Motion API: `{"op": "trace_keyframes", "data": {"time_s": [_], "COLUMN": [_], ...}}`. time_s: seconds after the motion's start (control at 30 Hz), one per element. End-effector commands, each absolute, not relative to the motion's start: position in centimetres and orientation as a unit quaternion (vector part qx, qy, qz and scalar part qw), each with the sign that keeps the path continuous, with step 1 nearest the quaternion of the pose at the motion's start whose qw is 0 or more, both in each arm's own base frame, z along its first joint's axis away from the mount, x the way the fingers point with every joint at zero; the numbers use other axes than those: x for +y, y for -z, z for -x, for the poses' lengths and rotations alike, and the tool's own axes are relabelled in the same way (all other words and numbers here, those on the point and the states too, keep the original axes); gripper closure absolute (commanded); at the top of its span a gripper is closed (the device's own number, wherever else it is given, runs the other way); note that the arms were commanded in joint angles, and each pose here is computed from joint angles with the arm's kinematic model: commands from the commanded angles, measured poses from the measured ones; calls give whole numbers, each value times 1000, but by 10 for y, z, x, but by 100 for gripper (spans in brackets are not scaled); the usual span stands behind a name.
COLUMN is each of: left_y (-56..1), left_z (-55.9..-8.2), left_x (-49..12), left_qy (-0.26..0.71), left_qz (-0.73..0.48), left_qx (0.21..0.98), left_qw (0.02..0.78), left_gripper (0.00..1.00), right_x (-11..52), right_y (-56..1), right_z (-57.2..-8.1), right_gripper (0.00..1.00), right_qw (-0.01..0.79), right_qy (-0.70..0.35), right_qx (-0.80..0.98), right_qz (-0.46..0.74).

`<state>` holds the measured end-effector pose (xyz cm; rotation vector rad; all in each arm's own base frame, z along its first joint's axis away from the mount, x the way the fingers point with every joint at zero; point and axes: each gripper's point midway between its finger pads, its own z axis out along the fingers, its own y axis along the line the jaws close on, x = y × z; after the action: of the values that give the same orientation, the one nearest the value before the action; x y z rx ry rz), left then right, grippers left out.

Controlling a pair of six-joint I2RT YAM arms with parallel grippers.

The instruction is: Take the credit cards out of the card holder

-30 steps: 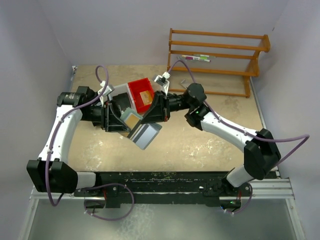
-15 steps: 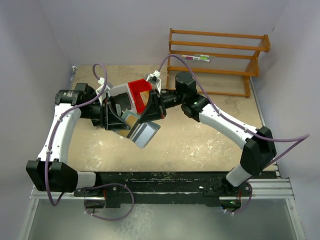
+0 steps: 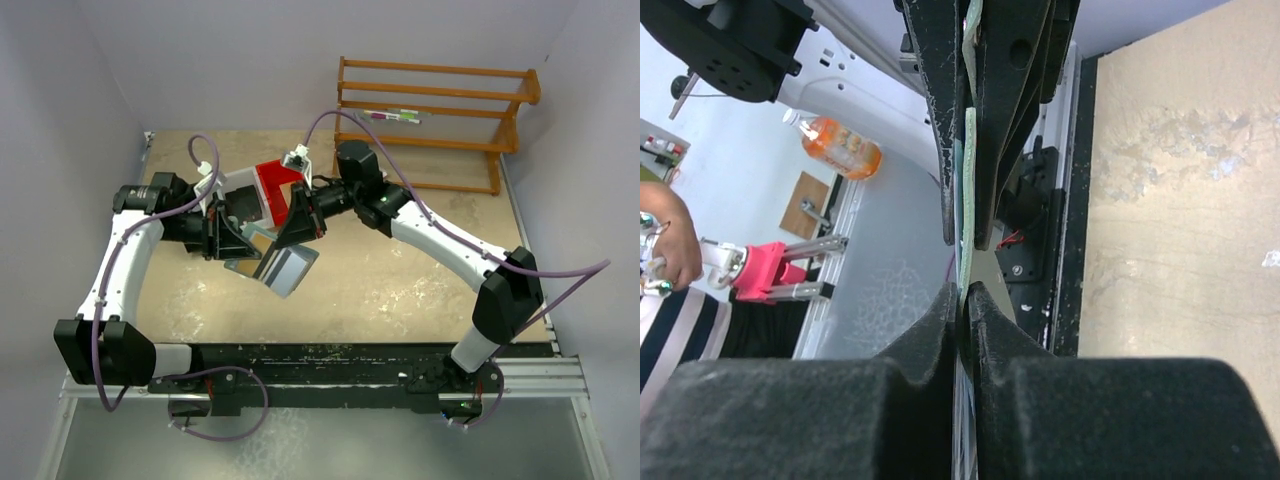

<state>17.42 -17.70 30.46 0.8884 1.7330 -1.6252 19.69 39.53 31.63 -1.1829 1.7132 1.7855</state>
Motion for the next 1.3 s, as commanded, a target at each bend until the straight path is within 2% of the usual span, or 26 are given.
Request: {"op": "trace_keyframes", "data": {"time_s": [0.0, 0.07, 0.17, 0.27, 0.33, 0.43, 0.53, 0.6, 0.83, 1.27], "left_y": [-305, -307, -311, -312, -313, -319, -326, -330, -341, -355], "left_z": [-171, -173, -180, -195, -219, -243, -258, -261, -247, -237], "left_x": [-178, -178, -176, -169, -159, -146, -143, -145, -149, -151], "left_qy": [615, 618, 621, 614, 588, 552, 540, 558, 585, 597], "left_qz": [-334, -328, -311, -284, -268, -227, -193, -174, -187, -183], "left_qx": [650, 652, 658, 676, 692, 715, 721, 718, 699, 689], "left_qw": [298, 294, 291, 292, 322, 364, 390, 379, 367, 369], "left_gripper": [100, 100, 100, 100, 100, 100, 100, 100, 100, 100], "right_x": [398, 395, 384, 362, 346, 332, 351, 366, 405, 420], "right_y": [-345, -342, -344, -370, -383, -399, -401, -400, -386, -349], "right_z": [-204, -216, -250, -271, -279, -282, -257, -243, -219, -219], "right_gripper": [88, 71, 49, 42, 41, 42, 42, 43, 50, 56], "right_qw": [245, 258, 325, 427, 480, 513, 479, 457, 368, 302], "right_qy": [-639, -632, -601, -565, -542, -537, -587, -615, -699, -711], "right_qx": [581, 595, 636, 640, 641, 638, 620, 609, 575, 598], "right_qz": [441, 423, 359, 300, 255, 205, 203, 206, 214, 215]}}
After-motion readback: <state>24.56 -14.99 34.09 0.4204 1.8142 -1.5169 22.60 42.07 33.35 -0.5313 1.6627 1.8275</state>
